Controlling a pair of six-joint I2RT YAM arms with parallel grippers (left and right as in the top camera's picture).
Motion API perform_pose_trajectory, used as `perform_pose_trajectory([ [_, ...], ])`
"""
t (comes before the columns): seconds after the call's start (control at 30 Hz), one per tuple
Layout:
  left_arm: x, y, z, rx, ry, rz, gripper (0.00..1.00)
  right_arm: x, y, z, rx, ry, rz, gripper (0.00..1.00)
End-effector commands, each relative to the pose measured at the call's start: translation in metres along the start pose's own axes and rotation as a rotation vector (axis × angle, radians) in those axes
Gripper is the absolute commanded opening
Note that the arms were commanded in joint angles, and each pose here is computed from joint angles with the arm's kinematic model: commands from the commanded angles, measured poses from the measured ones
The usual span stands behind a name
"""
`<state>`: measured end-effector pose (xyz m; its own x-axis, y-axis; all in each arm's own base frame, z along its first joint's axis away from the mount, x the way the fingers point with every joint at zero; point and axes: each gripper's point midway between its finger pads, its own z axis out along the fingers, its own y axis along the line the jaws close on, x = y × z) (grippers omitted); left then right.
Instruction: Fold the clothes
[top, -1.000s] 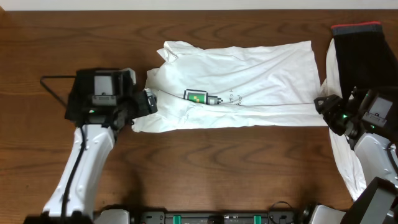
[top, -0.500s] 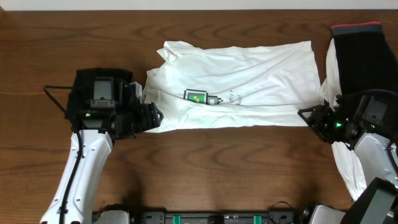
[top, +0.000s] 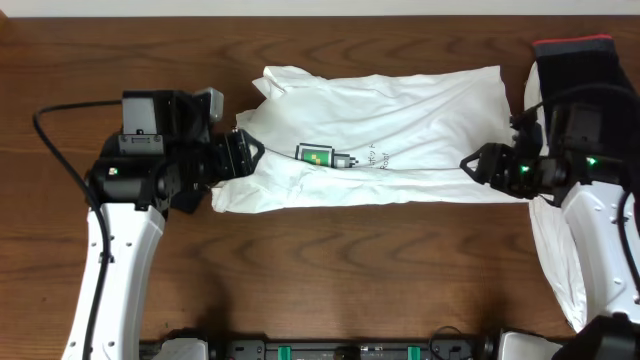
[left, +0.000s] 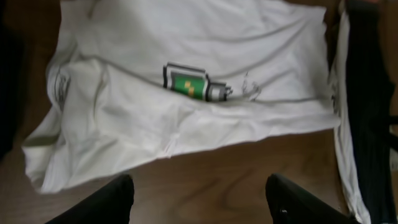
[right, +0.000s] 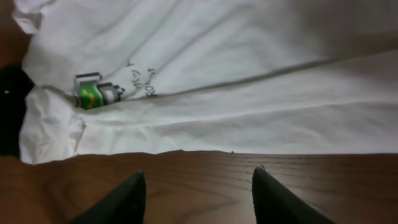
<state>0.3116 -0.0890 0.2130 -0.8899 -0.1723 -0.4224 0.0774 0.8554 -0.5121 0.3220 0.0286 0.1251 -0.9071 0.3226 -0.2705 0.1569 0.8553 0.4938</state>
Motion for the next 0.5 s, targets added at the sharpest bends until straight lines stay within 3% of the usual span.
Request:
perform_pose_trajectory([
  [0.0,0.010,0.013,0.009,-0.040,0.066,0.023,0.70,0.009,0.000,0.025,0.039,0.079,-0.018,0.53],
  [0.07,0.016,0.021,0.015,-0.070,0.108,0.007,0.70,0.014,0.004,0.040,0.035,0.114,-0.057,0.50],
  [0.2,0.024,0.030,0.028,-0.083,0.172,-0.022,0.71,0.016,0.007,0.074,0.032,0.156,-0.094,0.15],
  [0.27,0.025,0.033,0.032,-0.086,0.187,-0.030,0.71,0.018,0.002,0.086,0.053,0.173,-0.066,0.04],
  [0.47,0.028,0.038,0.039,-0.091,0.215,-0.040,0.71,0.035,-0.016,0.114,0.135,0.252,-0.045,0.01],
])
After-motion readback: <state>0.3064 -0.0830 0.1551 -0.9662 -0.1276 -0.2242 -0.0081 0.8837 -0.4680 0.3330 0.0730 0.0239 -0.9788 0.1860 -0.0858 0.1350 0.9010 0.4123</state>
